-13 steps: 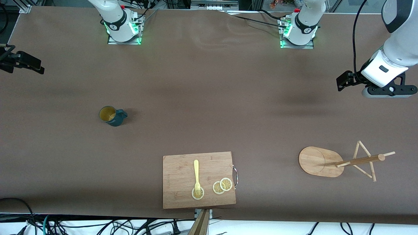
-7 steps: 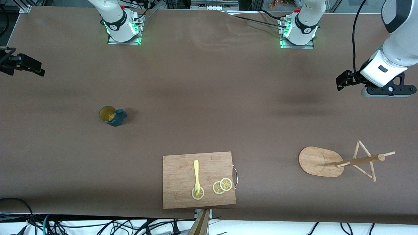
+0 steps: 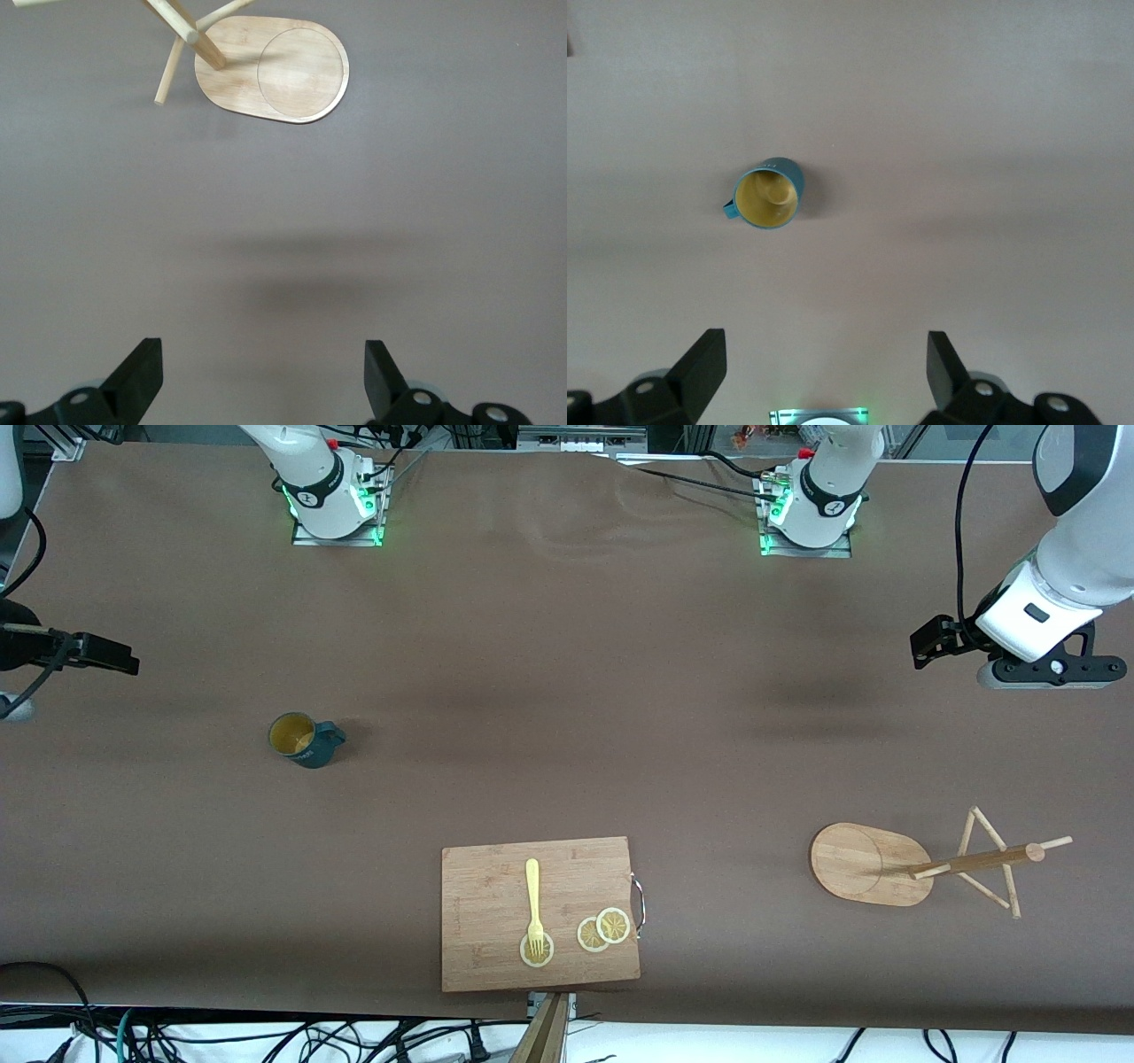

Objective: Pass cup and hang on rack
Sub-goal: 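Reach the right gripper to the teal mug and grasp its rim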

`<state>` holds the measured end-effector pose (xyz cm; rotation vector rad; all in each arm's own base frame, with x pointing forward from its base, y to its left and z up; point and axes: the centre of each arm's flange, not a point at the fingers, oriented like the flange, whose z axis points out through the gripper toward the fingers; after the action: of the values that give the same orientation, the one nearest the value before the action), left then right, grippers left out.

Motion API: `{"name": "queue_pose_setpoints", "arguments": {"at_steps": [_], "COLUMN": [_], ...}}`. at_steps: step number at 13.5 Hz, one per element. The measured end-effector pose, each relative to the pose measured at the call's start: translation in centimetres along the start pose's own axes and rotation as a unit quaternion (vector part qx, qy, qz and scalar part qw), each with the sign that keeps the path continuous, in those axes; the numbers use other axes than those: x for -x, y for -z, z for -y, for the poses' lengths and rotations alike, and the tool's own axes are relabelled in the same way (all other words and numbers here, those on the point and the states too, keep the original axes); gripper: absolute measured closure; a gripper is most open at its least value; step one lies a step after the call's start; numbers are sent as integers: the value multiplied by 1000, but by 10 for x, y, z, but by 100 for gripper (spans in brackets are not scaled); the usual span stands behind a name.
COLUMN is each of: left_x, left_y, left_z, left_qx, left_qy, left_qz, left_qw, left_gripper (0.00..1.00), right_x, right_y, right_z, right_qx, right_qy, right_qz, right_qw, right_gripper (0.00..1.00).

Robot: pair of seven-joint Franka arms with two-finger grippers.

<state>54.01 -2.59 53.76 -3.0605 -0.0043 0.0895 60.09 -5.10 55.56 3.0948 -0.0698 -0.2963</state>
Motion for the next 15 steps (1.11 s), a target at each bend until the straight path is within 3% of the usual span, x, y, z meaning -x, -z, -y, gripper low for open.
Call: {"name": "queue_pose_setpoints", "arguments": {"at_steps": [3,7,11,15], "left_x": [0,-3,-5,-6], "left_y": [-2,-9,-14,-15], "left_z": [3,4,5,6], "left_qx": [1,4,7,7], "left_qy": [2,2,2,2], "left_qz": [2,9,13,13], "left_qw": [1000,1000,1000,1000], "left_gripper": [0,0,0,0], "right_x": [-15,-41,-40,-31], "right_y": [-21,-103,-168,-223], "right_z": [2,16,22,26], "right_qx": [-1,-1,-2,-3], "right_qy": [3,15,21,25], "right_qz": [4,18,29,24], "right_qw": [1000,1000,999,999], "right_gripper": [0,0,0,0]}}
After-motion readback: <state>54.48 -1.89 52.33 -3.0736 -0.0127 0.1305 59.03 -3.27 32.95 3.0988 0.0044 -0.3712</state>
